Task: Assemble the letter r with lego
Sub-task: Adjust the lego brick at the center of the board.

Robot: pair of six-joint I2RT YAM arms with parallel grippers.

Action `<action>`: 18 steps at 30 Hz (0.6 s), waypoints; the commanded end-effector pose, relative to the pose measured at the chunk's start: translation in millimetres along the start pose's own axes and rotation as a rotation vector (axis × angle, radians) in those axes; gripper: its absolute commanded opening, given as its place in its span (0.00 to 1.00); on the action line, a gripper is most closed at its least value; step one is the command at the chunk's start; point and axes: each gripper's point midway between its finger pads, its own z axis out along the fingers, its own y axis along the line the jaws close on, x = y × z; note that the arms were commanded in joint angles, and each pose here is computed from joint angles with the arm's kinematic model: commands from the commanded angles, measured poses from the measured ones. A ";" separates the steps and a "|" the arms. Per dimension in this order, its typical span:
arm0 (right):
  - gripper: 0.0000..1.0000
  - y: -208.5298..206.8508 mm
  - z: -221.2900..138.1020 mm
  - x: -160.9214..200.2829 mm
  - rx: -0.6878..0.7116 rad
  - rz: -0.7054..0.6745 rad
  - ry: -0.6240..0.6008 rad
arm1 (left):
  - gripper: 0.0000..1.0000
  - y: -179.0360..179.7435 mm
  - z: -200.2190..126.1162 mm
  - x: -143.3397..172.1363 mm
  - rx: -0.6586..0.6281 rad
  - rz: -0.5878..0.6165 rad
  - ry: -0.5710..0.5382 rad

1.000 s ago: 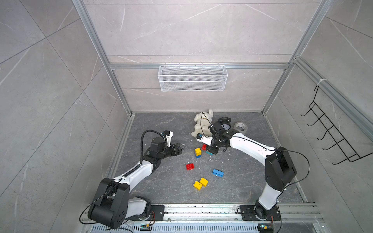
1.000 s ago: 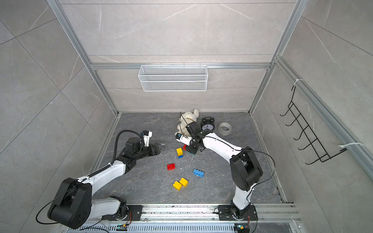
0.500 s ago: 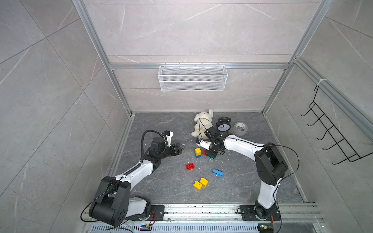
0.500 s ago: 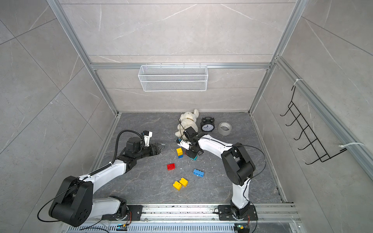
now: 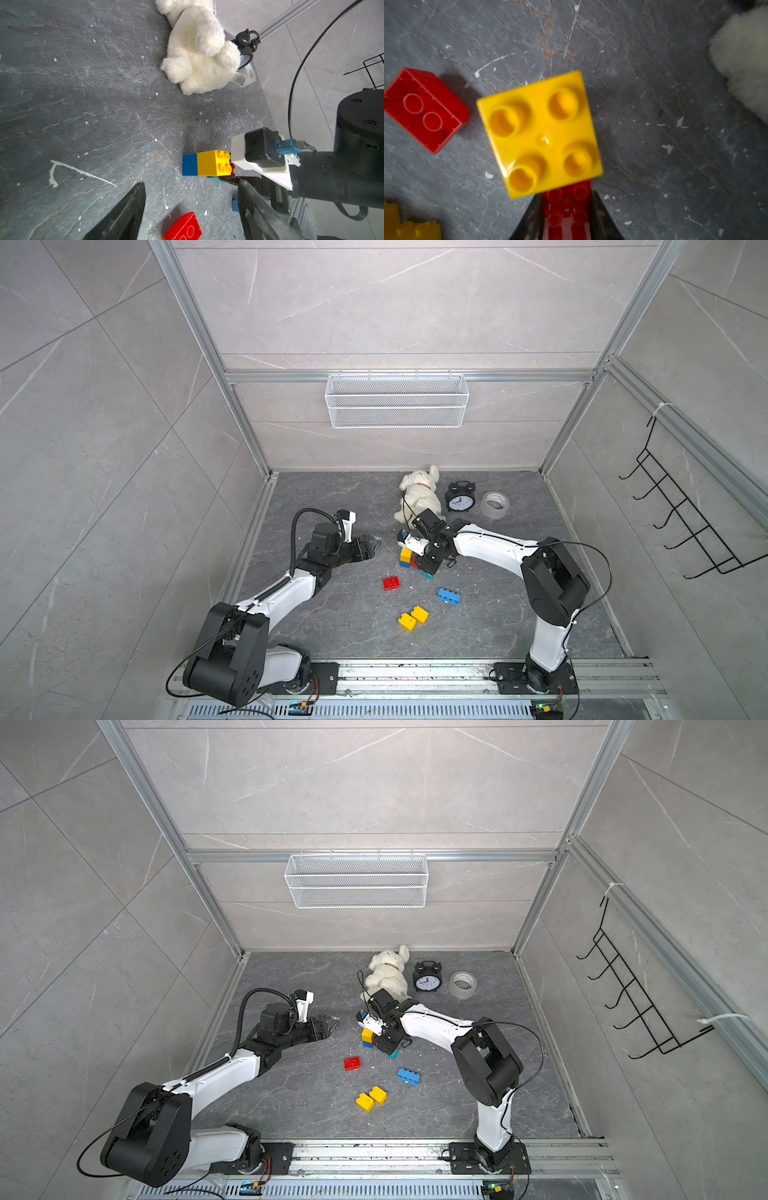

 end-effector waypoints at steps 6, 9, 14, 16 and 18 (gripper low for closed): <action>0.18 -14.5 -42.1 28.1 0.139 0.001 0.052 | 0.73 -11.4 -3.4 -12.6 0.020 0.041 -0.017; 0.18 -17.2 -60.1 18.2 0.143 -0.012 -0.015 | 0.73 -19.6 -1.8 -14.7 0.059 0.049 -0.005; 0.20 -6.6 -76.8 -16.2 0.073 -0.074 -0.167 | 0.73 -30.7 6.2 -14.6 0.122 0.035 0.051; 0.19 -3.0 -76.2 -24.1 0.040 -0.109 -0.172 | 0.71 -32.8 9.4 -12.0 0.143 0.025 0.074; 0.18 2.7 -72.6 -29.0 -0.007 -0.147 -0.162 | 0.70 -33.2 13.0 -7.5 0.152 0.013 0.100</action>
